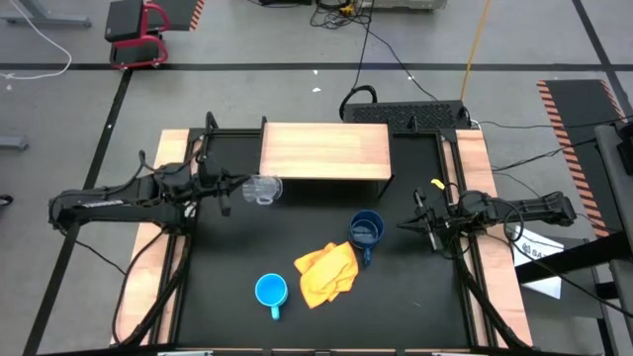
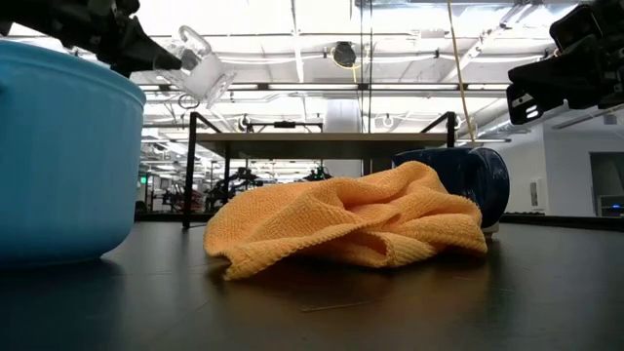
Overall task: Stack small to large cups/mugs on shelf
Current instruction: Put the transparent mug on the shelf
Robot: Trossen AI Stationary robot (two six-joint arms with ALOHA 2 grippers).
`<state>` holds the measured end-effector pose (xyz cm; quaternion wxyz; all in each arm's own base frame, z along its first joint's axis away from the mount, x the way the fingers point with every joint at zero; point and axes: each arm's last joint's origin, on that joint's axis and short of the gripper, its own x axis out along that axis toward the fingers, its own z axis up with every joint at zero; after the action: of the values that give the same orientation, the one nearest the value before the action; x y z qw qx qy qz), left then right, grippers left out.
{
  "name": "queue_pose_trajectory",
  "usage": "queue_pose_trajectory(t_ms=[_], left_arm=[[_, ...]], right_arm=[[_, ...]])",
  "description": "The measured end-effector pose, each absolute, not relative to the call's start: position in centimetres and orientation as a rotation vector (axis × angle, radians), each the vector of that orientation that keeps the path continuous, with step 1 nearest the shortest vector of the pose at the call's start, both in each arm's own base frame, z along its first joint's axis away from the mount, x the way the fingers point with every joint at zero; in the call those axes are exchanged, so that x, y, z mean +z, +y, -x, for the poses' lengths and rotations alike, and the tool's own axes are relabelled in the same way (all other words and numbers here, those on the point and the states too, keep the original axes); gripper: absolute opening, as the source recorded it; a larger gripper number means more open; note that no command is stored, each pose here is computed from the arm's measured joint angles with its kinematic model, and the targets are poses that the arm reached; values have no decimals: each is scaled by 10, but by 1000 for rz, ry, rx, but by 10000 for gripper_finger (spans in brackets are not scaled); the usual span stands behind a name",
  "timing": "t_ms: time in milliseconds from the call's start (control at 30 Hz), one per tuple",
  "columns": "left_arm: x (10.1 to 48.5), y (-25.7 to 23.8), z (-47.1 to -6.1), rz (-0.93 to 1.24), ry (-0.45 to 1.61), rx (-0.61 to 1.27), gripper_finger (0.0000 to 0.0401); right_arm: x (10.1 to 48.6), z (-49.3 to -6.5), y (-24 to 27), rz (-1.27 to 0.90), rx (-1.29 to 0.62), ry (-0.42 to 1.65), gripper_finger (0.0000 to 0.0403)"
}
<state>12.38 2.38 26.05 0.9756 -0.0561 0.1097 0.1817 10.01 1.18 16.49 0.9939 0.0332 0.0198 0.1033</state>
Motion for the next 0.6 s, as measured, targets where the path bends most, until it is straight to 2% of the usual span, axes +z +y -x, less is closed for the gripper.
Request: queue_pose_trajectory(t_ms=[233, 600], left_arm=[[242, 24, -129, 119, 184, 363, 0], [257, 24, -133, 27, 8, 290, 0]], right_arm=[[165, -100, 12, -67, 207, 41, 0], [165, -100, 12, -65, 207, 40, 0]])
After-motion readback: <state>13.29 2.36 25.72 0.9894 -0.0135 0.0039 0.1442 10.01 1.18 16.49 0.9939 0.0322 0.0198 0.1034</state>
